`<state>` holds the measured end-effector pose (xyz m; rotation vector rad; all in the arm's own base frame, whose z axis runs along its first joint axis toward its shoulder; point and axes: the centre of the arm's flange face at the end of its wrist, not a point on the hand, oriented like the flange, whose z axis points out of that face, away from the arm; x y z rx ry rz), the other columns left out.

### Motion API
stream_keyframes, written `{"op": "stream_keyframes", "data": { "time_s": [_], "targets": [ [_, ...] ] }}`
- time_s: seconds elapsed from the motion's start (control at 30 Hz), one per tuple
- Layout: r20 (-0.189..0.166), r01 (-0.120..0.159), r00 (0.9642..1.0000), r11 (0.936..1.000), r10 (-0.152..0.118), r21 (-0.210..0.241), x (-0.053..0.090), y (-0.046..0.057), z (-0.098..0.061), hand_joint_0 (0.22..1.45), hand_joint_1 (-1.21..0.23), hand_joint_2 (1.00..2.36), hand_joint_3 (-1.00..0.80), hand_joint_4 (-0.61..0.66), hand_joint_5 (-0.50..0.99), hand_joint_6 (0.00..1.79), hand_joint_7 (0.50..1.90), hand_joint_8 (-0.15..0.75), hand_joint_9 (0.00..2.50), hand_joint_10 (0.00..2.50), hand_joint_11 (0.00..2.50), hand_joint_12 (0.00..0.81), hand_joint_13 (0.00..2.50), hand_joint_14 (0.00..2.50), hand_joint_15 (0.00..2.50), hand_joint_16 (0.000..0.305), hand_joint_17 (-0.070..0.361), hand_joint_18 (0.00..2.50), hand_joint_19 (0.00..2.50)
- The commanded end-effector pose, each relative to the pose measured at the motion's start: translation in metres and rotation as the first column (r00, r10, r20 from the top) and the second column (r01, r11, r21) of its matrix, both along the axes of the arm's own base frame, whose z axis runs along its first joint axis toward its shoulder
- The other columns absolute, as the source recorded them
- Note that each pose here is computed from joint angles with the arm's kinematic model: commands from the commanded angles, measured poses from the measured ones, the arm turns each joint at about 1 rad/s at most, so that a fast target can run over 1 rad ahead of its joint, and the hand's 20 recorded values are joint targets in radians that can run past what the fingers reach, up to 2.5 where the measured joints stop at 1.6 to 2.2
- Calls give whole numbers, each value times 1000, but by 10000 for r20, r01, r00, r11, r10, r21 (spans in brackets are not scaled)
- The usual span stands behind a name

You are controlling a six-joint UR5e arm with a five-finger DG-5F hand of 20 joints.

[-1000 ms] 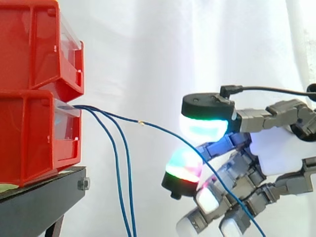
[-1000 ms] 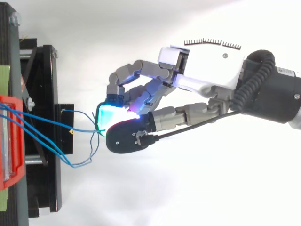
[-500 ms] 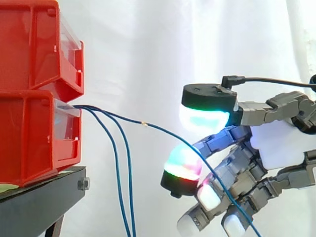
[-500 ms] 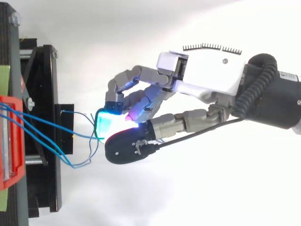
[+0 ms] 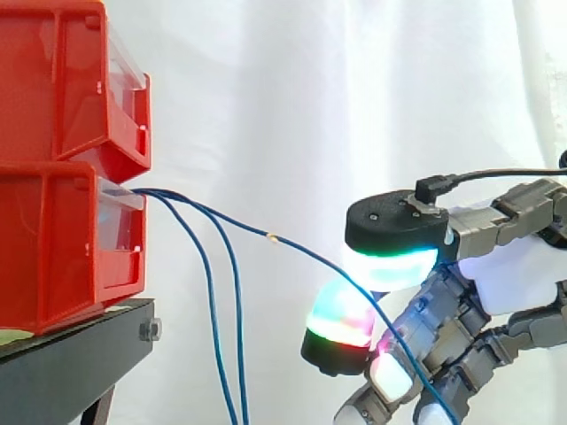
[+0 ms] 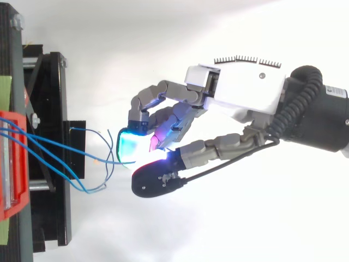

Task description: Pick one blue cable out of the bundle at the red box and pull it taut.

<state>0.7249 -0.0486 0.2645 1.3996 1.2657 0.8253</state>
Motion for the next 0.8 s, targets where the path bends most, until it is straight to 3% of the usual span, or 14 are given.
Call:
{"op": "stream_keyframes", "data": {
  "time_s": [0.0, 0.53, 0.77],
  "targets": [
    [-4, -3, 10000, 10000, 3, -1, 0, 0, 0, 617, -794, 1021, -208, 242, -138, 878, 1083, 367, 954, 11, 429, 389, 613, 6, 193, 61, 137, 873, 392],
    [-78, -4, 10000, 10000, 4, -18, -1, 1, -1, 611, -819, 1021, 5, 178, -108, 892, 1174, 396, 1031, 10, 448, 408, 666, 6, 190, 66, 148, 936, 362],
    [-286, -46, 9996, 10000, 47, 10, -4, 6, -1, 636, -873, 1017, 112, 55, -91, 888, 1297, 391, 1084, 12, 437, 407, 710, 6, 191, 67, 151, 976, 344]
  ]
}}
